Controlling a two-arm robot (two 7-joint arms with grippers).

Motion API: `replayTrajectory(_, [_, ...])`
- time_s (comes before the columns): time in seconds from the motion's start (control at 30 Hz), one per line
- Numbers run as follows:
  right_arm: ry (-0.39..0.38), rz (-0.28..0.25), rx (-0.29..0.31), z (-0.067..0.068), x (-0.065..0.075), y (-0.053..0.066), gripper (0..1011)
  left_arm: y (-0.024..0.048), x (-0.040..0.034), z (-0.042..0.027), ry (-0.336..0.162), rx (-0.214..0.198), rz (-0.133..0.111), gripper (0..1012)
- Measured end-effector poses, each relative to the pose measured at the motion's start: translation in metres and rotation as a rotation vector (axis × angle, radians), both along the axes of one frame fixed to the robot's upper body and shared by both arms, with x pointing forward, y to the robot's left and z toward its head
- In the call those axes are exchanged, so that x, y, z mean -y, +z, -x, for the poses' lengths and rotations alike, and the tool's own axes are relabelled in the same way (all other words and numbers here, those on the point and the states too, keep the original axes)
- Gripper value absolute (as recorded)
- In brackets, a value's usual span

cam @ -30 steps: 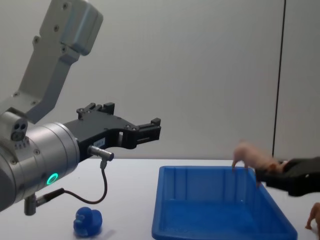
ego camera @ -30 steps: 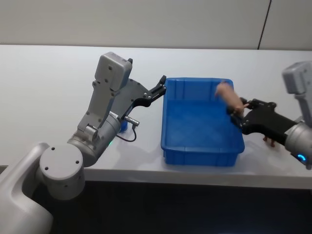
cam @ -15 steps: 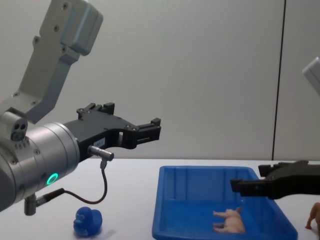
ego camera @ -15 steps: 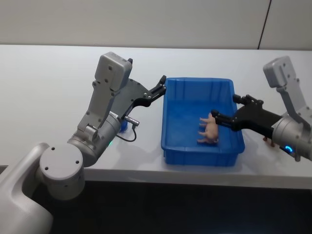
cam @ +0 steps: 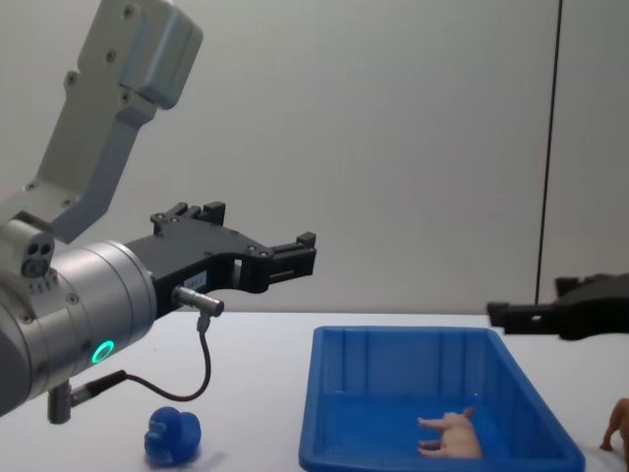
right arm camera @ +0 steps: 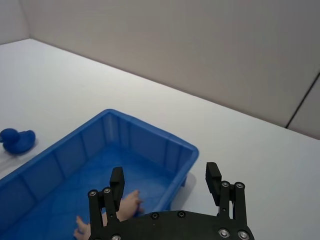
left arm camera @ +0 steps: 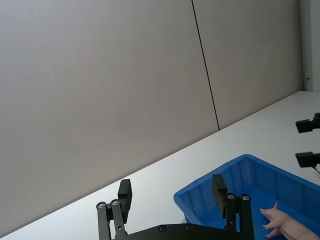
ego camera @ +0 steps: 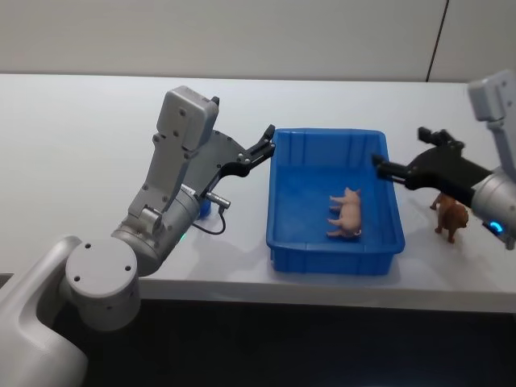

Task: Pick up the two dolls from the table and place them into the box.

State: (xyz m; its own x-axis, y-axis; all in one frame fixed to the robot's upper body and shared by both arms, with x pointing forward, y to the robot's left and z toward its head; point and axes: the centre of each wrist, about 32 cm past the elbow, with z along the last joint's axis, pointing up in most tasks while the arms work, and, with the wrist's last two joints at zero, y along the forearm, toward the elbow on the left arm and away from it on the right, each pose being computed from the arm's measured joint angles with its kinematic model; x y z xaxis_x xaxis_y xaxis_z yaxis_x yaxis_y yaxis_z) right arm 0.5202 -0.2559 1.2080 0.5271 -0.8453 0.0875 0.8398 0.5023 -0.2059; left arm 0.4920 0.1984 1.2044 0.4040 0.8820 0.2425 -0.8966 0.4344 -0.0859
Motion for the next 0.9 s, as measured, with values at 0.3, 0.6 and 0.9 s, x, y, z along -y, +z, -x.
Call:
replayTrajectory(0.3, [-0.081,-0.005,0.002,0.014,0.014,0.000,1001,0.0000,0.0000,0.0000,0.000,0.000,0.000,1001])
replayTrajectory(0.6, [-0.135,0.009,-0.036,0.031,0.025,-0.007,1001,0.0000,0.0000,0.0000,0.000,0.000,0.000,1001])
replayTrajectory(0.9, [-0.162,0.030,-0.094,0.042,0.029,-0.021,1001,0.0000,0.0000,0.0000,0.000,0.000,0.000,1001])
